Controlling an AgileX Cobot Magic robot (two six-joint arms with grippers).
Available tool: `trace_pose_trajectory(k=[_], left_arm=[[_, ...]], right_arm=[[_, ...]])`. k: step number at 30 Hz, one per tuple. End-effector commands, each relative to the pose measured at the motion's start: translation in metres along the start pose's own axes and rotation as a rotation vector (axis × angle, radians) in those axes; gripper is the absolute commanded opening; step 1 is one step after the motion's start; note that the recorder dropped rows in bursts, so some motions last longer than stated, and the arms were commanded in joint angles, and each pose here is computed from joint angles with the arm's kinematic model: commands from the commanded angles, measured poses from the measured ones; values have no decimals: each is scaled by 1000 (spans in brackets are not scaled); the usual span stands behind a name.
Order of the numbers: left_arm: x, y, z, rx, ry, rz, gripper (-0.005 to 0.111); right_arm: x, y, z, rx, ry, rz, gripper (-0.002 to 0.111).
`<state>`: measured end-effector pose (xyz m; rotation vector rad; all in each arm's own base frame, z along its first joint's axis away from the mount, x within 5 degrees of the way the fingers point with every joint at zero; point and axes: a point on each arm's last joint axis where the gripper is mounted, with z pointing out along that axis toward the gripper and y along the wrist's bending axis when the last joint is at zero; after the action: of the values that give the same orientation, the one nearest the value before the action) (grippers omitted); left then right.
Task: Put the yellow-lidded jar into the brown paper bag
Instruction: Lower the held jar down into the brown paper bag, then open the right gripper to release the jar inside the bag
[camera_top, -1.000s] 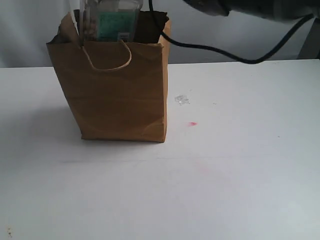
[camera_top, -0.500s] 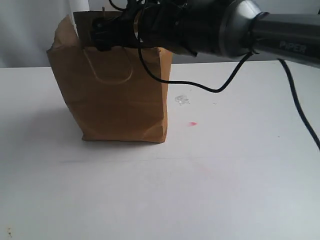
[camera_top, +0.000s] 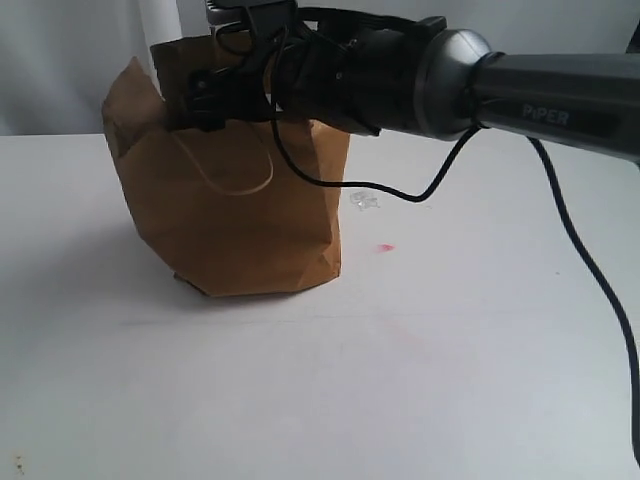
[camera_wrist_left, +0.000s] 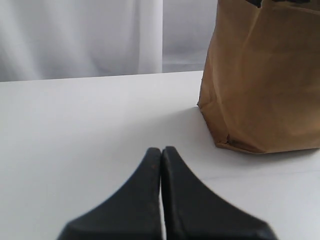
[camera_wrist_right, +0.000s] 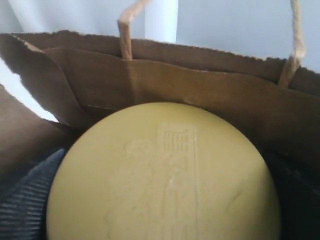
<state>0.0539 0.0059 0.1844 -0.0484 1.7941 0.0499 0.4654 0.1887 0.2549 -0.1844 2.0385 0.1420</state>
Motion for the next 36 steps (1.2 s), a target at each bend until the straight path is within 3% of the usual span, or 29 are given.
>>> trace_pose_trajectory(k=[1, 5, 10, 12, 17, 21, 36], left_arm=[[-1, -1, 0, 8, -8, -6, 1], [-1, -1, 0, 8, -8, -6, 1], [-1, -1, 0, 8, -8, -6, 1], [-1, -1, 0, 8, -8, -6, 1], [-1, -1, 0, 8, -8, -6, 1], [-1, -1, 0, 8, -8, -6, 1], [-1, -1, 0, 8, -8, -6, 1]], right_arm=[[4, -4, 1, 31, 42, 15, 0], [-4, -7, -5, 66, 73, 19, 0], [-59, 0, -30, 29, 173, 19, 0], [-66, 0, -29, 52, 216, 42, 0], [-49, 0, 2, 68, 326, 47, 0], [-24, -13, 32, 12, 434, 146, 0], [-1, -18, 51, 9, 492, 94, 0]])
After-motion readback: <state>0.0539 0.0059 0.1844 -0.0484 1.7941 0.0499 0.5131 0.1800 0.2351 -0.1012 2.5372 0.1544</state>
